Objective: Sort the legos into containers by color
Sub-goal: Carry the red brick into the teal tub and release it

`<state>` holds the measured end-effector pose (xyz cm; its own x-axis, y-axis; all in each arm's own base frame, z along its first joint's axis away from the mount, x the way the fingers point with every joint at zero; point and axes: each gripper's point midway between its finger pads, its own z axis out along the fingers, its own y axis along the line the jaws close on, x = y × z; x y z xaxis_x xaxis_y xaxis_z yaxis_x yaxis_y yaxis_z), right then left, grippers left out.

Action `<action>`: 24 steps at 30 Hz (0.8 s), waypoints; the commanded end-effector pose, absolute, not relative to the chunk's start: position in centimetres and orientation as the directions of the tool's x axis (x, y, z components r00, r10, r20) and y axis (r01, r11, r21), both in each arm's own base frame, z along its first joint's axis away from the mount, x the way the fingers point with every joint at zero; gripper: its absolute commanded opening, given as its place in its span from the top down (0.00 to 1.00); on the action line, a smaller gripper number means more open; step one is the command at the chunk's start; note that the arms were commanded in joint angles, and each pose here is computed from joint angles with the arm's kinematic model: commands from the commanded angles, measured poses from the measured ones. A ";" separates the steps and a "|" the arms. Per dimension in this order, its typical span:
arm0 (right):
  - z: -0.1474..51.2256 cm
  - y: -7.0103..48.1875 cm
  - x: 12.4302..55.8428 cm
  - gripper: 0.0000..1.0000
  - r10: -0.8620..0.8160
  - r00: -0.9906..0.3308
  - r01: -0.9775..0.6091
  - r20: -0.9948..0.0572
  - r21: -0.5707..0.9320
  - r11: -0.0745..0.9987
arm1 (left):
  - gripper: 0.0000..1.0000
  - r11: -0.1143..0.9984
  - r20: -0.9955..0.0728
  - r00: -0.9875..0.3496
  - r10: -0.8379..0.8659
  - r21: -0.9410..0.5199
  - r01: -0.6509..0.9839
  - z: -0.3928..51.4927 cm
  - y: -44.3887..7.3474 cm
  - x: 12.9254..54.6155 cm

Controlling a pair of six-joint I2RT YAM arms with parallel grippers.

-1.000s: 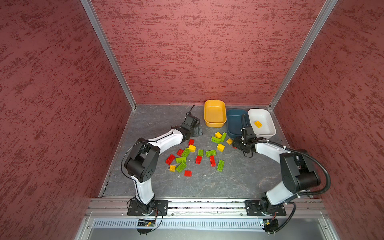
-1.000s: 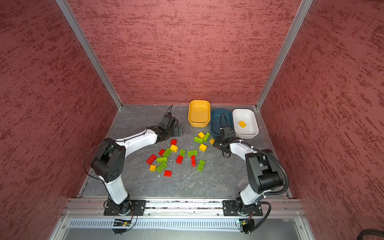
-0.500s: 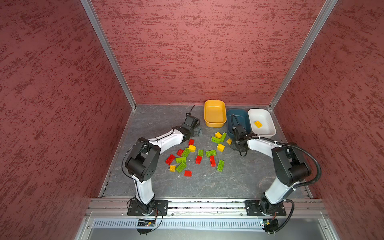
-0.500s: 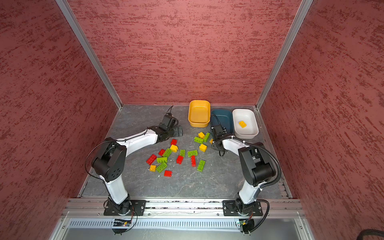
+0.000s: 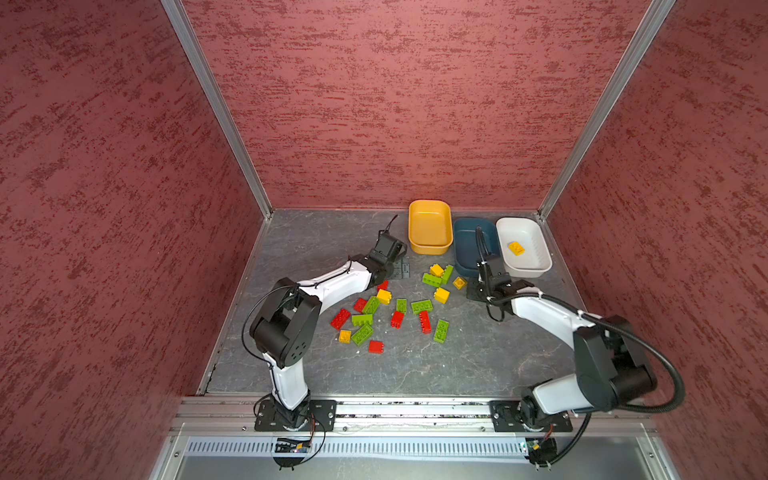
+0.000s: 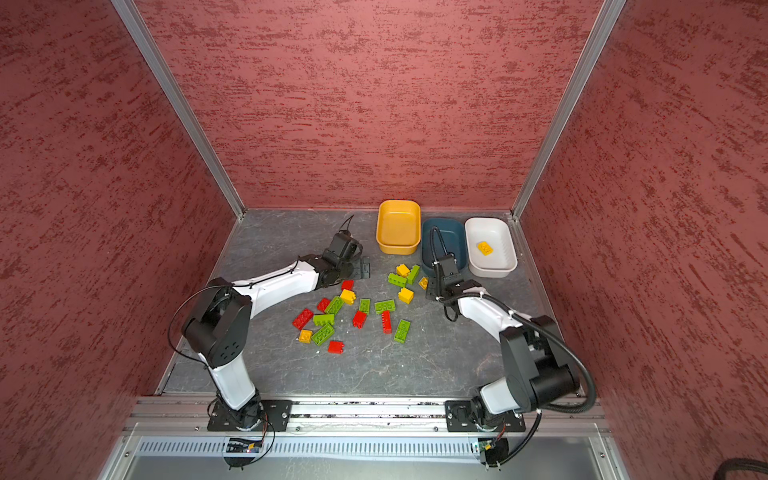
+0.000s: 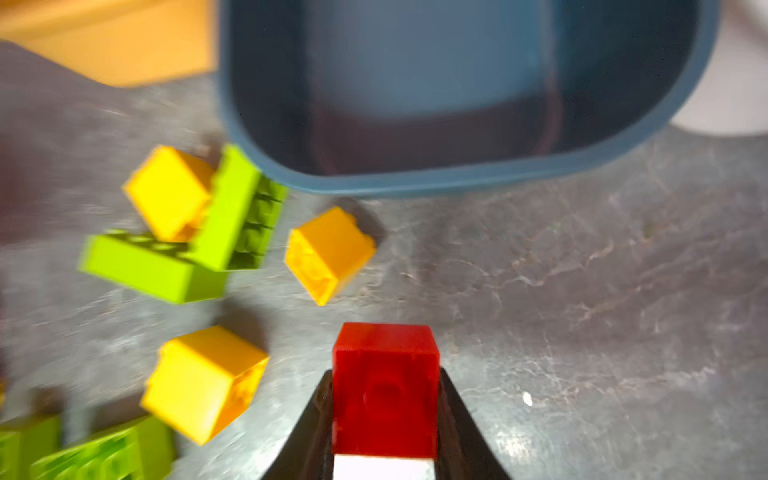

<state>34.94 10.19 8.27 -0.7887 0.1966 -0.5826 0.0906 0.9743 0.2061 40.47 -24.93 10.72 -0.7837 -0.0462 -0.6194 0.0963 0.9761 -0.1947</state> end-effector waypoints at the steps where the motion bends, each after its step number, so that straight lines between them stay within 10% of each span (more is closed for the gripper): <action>1: 13.1 12.3 36.7 0.72 0.163 -0.676 -0.061 -0.719 0.275 0.960 | 0.00 0.966 -0.641 -0.767 -0.024 -0.213 0.148 12.9 -26.2 39.6; 10: 18.3 10.7 43.2 0.70 0.405 -0.502 -0.018 -0.764 0.477 0.879 | 0.01 0.937 -0.625 -0.775 0.090 -0.210 0.278 13.7 -30.7 37.5; 24: 10.4 6.3 54.0 0.64 0.284 -0.677 0.120 -0.679 0.279 0.953 | 0.01 0.803 -0.550 -0.724 0.417 -0.152 0.577 11.9 -36.3 30.7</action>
